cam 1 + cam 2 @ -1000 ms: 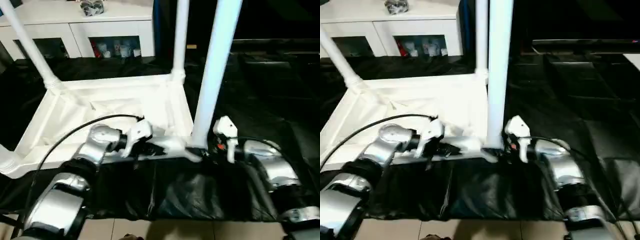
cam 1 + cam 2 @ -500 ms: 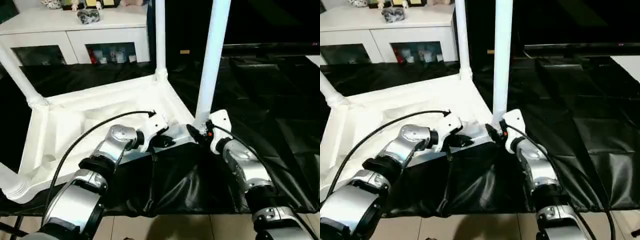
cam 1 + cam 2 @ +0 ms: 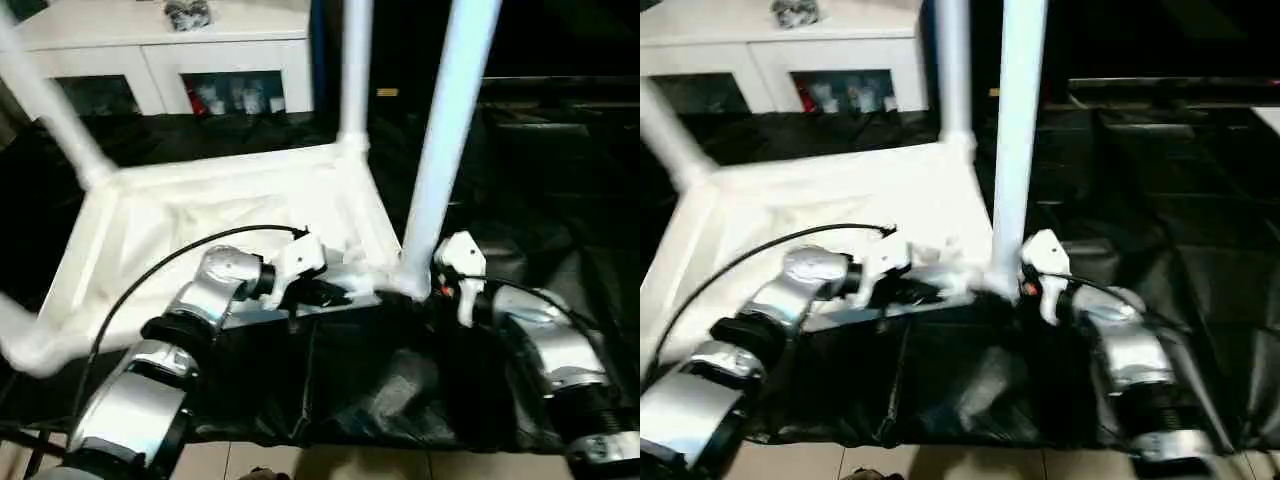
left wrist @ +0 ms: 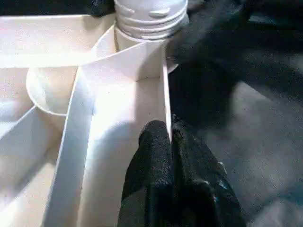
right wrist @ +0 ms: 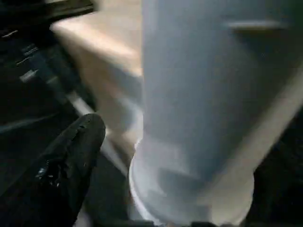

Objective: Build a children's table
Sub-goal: Rotate leg to tighten

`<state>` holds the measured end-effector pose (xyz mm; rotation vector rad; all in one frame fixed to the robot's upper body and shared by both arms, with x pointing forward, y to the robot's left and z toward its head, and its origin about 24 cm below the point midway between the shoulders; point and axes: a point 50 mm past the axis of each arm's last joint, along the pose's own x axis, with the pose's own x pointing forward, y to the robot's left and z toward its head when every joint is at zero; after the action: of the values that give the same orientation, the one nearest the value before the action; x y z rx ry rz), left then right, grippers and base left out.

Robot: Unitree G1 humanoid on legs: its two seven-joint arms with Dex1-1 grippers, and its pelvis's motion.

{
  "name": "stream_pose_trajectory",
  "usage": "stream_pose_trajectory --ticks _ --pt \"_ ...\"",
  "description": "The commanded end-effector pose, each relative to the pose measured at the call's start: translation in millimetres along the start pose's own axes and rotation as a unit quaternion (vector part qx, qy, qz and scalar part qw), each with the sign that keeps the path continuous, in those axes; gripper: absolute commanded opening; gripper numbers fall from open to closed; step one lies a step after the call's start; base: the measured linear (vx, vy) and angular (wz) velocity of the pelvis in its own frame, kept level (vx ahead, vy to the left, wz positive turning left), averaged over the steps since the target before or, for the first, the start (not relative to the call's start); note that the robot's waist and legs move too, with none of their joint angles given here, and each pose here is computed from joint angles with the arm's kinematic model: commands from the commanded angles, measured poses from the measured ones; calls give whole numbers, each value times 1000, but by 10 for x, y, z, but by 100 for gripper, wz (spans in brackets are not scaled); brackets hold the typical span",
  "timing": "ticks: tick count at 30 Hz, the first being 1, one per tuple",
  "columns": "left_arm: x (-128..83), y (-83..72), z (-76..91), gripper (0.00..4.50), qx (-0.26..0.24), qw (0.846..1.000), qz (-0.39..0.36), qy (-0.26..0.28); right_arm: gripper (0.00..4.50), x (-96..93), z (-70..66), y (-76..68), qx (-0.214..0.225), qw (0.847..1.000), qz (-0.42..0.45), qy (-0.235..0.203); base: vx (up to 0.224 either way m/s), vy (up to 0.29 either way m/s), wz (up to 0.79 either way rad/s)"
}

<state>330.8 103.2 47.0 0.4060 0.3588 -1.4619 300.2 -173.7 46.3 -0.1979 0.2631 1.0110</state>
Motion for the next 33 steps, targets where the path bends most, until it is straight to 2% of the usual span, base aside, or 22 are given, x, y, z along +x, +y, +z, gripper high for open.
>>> stream_pose_trajectory --ticks 1,4,12,18,21,24,25,27,28,30,33 --pt "11 -86 -65 0 8 998 -53 21 448 -15 32 37 -8 999 44 1 0 0 0" --pt "-40 -93 -79 0 13 997 -68 26 448 -56 45 31 -15 997 74 13 0 0 0" --pt "-122 -98 -94 0 14 995 -90 27 376 -89 104 23 -9 991 128 24 0 0 0" --pt "-158 -95 -110 0 13 995 -91 30 333 -93 111 16 -8 990 138 26 0 0 0" --pt "-170 -96 -123 0 12 995 -89 32 297 -77 90 37 -6 990 139 26 0 0 0" --pt "-169 -83 -125 0 2 997 -73 23 279 -53 61 65 0 991 129 23 0 0 0" --pt "-153 -39 -112 0 -8 999 -38 21 273 -12 32 86 8 995 103 17 0 0 0" --pt "-144 -18 -107 0 -12 999 -23 23 269 7 20 87 11 996 87 16 0 0 0" --pt "-111 29 -97 0 -23 999 14 28 269 66 -17 76 15 999 39 19 0 0 0" --pt "-70 63 -79 0 -33 998 42 29 267 128 -48 76 19 1000 -4 20 0 0 0" --pt "114 106 20 0 -50 994 92 19 266 354 -99 93 75 990 -119 14 0 0 0"
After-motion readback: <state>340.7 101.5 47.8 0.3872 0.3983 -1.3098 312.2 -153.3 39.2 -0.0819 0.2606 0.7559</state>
